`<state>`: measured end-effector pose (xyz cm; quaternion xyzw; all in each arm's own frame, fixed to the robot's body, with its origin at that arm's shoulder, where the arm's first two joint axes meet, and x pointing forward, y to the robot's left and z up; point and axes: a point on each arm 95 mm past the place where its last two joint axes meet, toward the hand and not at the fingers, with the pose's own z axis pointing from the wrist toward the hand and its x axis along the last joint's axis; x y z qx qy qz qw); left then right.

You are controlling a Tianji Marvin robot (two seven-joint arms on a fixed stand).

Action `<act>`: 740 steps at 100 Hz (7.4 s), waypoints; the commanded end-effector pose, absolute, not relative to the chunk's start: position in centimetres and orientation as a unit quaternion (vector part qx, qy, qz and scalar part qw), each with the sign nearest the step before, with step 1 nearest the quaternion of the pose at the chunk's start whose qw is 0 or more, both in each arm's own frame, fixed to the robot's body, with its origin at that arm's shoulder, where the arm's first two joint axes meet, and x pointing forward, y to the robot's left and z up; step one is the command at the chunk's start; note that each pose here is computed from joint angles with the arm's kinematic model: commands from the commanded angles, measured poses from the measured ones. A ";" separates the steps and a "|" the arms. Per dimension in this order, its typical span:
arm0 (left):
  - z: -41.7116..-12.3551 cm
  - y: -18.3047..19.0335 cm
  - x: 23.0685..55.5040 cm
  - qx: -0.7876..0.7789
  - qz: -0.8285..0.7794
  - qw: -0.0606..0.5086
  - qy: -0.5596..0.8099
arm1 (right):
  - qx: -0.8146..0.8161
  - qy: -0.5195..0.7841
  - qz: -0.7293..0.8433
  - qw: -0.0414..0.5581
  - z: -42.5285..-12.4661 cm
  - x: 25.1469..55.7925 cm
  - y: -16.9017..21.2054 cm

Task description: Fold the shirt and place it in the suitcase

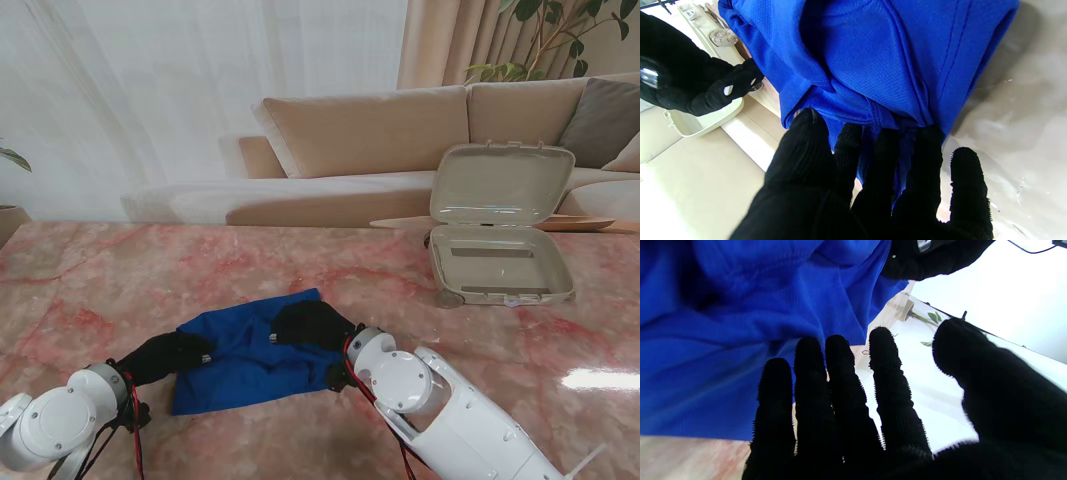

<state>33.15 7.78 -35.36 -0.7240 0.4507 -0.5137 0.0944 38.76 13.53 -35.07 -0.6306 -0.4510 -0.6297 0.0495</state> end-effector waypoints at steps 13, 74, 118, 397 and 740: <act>-36.6 7.7 32.5 -0.738 -0.498 0.087 0.447 | -0.627 -0.461 -0.621 0.091 -36.1 36.9 14.0; -36.6 7.8 32.4 -0.745 -0.492 0.090 0.441 | -0.634 -0.455 -0.600 0.176 -36.4 34.6 11.8; -36.5 8.0 32.6 -0.746 -0.494 0.093 0.437 | -0.632 -0.391 -0.667 0.055 -32.4 37.1 12.7; -37.5 8.9 31.9 -0.769 -0.474 0.108 0.415 | -0.618 -0.488 -0.613 0.066 -37.5 37.7 10.4; -37.7 4.3 34.7 -0.748 -0.526 0.030 0.404 | -0.686 -0.621 -0.343 -0.164 -37.6 41.5 2.3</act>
